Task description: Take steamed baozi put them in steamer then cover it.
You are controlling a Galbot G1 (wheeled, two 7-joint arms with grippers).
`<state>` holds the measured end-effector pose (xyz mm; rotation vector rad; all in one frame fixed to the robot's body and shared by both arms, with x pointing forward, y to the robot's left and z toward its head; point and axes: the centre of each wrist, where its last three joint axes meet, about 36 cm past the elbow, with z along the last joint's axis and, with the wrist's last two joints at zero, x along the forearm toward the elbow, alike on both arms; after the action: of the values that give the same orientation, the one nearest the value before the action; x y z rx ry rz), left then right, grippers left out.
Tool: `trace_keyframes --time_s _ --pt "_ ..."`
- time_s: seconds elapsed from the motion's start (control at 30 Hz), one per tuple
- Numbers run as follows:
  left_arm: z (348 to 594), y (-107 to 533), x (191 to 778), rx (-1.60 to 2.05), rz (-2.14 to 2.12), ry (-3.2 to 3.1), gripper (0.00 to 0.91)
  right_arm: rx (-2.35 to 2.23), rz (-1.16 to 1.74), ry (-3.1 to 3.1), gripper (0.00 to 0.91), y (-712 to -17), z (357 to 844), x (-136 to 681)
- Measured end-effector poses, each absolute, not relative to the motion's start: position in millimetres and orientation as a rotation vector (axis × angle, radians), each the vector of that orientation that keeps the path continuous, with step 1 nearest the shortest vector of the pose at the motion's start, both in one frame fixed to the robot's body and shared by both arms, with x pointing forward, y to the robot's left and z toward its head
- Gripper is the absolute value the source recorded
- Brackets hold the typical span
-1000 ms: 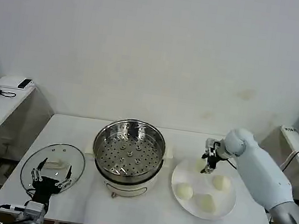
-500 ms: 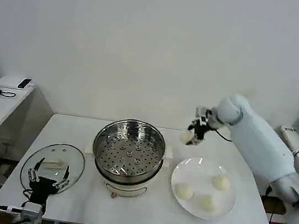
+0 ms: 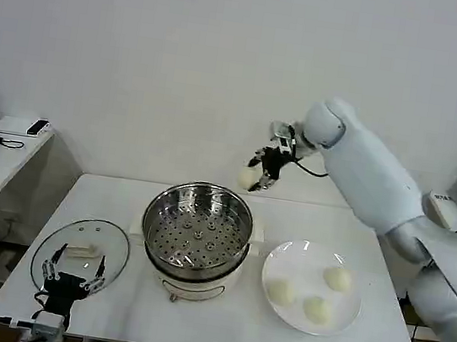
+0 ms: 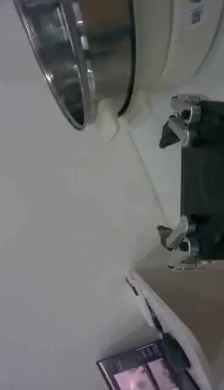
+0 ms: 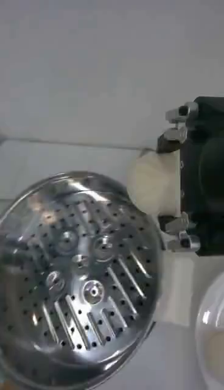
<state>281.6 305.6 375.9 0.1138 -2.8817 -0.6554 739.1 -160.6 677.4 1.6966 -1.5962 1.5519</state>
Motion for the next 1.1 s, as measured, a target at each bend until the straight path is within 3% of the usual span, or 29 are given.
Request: trace_keyframes --time_s 0.63,1.1 --pt "368.1 304.0 274.7 0.104 -0.671 -2.836 0.907 1.959 2.361 -0.856 0.685 -47.2 662.5 696.4" --pt "366.6 302.8 271.2 0.104 -0.667 -2.826 0.907 1.957 2.572 -0.546 0.685 -9.3 630.8 680.5"
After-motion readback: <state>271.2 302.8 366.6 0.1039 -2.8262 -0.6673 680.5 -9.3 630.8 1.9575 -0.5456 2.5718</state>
